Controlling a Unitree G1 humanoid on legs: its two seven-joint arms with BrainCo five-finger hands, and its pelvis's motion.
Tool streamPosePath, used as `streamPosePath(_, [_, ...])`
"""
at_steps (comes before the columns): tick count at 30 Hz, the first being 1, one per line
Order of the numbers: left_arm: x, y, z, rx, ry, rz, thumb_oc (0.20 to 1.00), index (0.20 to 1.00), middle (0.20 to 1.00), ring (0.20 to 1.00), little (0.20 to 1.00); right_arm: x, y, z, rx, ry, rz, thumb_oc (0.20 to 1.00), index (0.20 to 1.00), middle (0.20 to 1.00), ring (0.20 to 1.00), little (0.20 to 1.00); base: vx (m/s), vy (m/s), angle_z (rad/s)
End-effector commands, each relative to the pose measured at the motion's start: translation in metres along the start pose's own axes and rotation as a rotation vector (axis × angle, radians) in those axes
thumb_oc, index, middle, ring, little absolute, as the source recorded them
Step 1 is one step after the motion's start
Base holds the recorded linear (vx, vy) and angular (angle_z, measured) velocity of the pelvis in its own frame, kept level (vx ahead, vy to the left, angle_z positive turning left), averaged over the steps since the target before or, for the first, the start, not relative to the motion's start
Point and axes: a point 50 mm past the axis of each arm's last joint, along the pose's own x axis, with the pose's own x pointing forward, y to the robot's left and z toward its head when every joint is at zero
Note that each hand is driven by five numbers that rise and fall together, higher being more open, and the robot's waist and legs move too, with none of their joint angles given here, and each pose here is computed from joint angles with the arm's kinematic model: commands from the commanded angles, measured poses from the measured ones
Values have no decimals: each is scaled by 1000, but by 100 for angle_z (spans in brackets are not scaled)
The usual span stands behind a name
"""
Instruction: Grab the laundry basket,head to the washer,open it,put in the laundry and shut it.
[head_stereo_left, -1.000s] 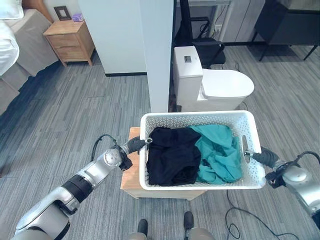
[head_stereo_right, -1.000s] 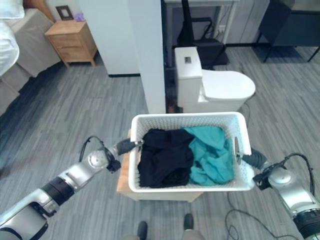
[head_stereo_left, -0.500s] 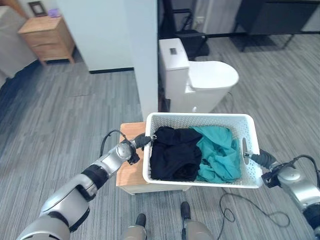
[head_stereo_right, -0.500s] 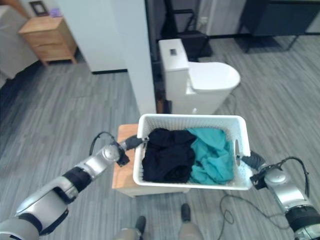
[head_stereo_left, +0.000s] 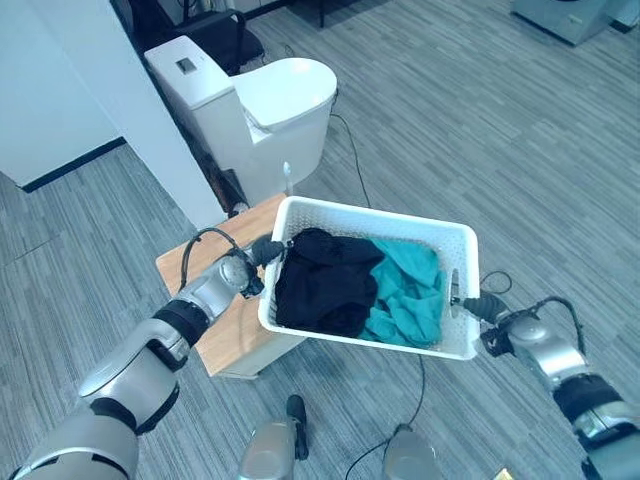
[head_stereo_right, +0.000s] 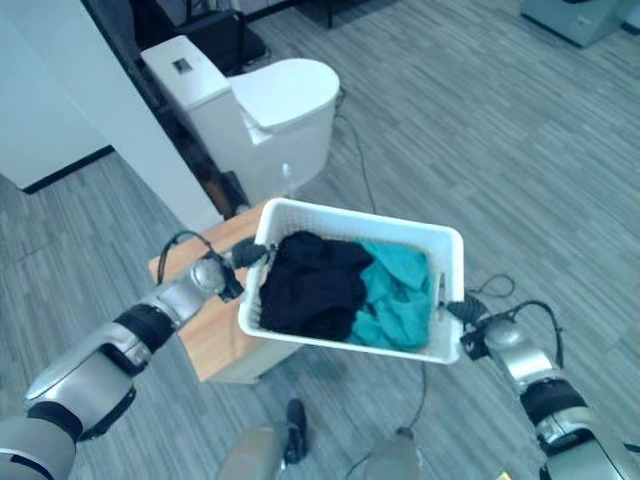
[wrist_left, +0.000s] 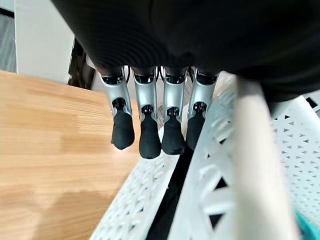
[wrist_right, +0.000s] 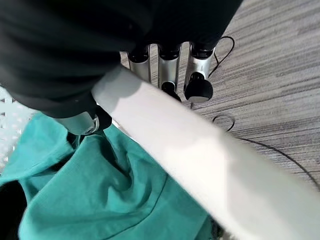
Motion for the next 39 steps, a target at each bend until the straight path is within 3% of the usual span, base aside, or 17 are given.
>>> streamPosePath(1, [-3, 15, 3, -54, -56, 85, 200, 200, 200, 200, 200, 0, -12, 35, 48, -174, -19, 200, 200, 200, 200, 200, -122, -351, -68])
streamPosePath(11, [-7, 13, 6, -105, -104, 79, 200, 200, 200, 200, 200, -7, -34, 44, 36, -211, -50, 200, 200, 200, 200, 200, -89, -199, -38])
streamPosePath(20, [-5, 1, 5, -97, -85, 55, 200, 200, 200, 200, 200, -8, -23, 32, 85, -201, -16, 200, 200, 200, 200, 200, 39, -13, 10])
streamPosePath(33, [-2, 14, 14, -67, -96, 88, 200, 200, 200, 200, 200, -26, -46, 16, 116, -212, -101, 200, 200, 200, 200, 200, 38, -122, 4])
streamPosePath(39, [-3, 15, 4, -87, -66, 100, 200, 200, 200, 200, 200, -24, -38, 12, 119, -195, -72, 200, 200, 200, 200, 200, 106, -109, 32])
